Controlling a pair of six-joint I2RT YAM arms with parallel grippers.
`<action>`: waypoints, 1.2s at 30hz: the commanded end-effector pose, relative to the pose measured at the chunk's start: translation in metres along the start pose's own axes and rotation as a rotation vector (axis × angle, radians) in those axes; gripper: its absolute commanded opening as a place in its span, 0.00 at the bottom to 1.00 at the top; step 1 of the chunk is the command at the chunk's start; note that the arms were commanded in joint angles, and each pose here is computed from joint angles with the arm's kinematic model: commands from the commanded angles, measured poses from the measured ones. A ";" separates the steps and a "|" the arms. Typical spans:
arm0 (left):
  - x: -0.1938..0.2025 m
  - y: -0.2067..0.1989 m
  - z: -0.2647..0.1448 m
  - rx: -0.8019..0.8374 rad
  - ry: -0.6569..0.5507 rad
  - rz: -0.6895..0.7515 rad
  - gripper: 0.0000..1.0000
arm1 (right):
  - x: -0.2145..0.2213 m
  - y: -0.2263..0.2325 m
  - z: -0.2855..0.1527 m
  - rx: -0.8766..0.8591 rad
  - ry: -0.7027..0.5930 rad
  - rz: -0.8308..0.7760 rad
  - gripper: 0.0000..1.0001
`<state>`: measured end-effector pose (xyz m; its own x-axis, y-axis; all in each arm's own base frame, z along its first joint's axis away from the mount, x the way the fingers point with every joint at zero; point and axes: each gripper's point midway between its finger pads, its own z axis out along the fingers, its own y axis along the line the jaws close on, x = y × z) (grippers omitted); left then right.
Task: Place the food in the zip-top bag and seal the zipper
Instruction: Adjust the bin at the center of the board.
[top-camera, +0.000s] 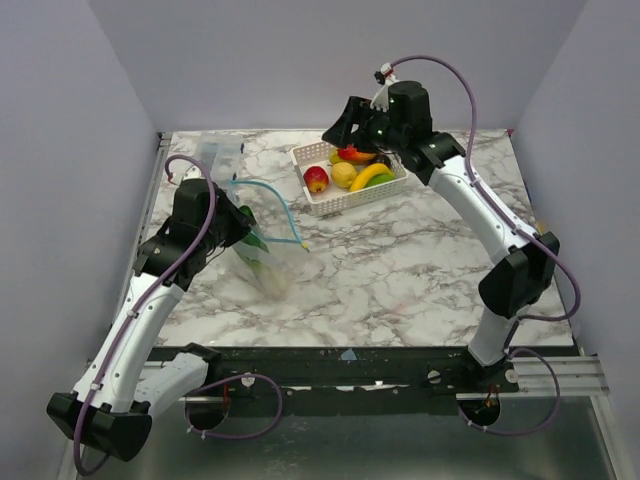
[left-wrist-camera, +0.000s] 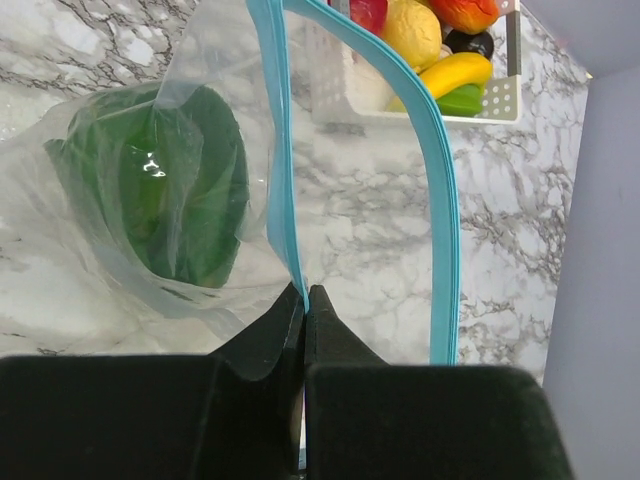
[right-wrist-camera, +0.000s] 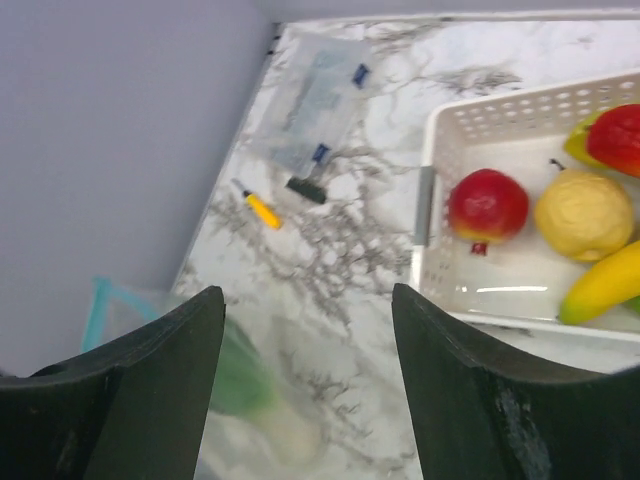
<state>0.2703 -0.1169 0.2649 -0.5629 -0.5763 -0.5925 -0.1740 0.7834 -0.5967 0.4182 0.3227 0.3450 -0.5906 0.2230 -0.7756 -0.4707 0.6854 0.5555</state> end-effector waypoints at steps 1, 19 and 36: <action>-0.014 -0.010 0.004 0.036 -0.046 0.051 0.00 | 0.004 -0.055 0.046 0.157 -0.027 -0.012 0.72; -0.017 -0.005 0.024 0.021 -0.027 0.182 0.00 | 0.052 -0.218 0.090 0.804 -0.139 0.093 0.77; -0.024 0.009 0.028 0.042 -0.049 0.131 0.00 | 0.125 -0.232 0.049 0.826 0.029 0.096 0.78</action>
<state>0.3053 -0.1010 0.2477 -0.5632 -0.4769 -0.6748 -0.1109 0.8529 -0.5102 0.5055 0.2326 0.0982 -0.6090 0.2898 -0.7383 0.2038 0.9568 0.2074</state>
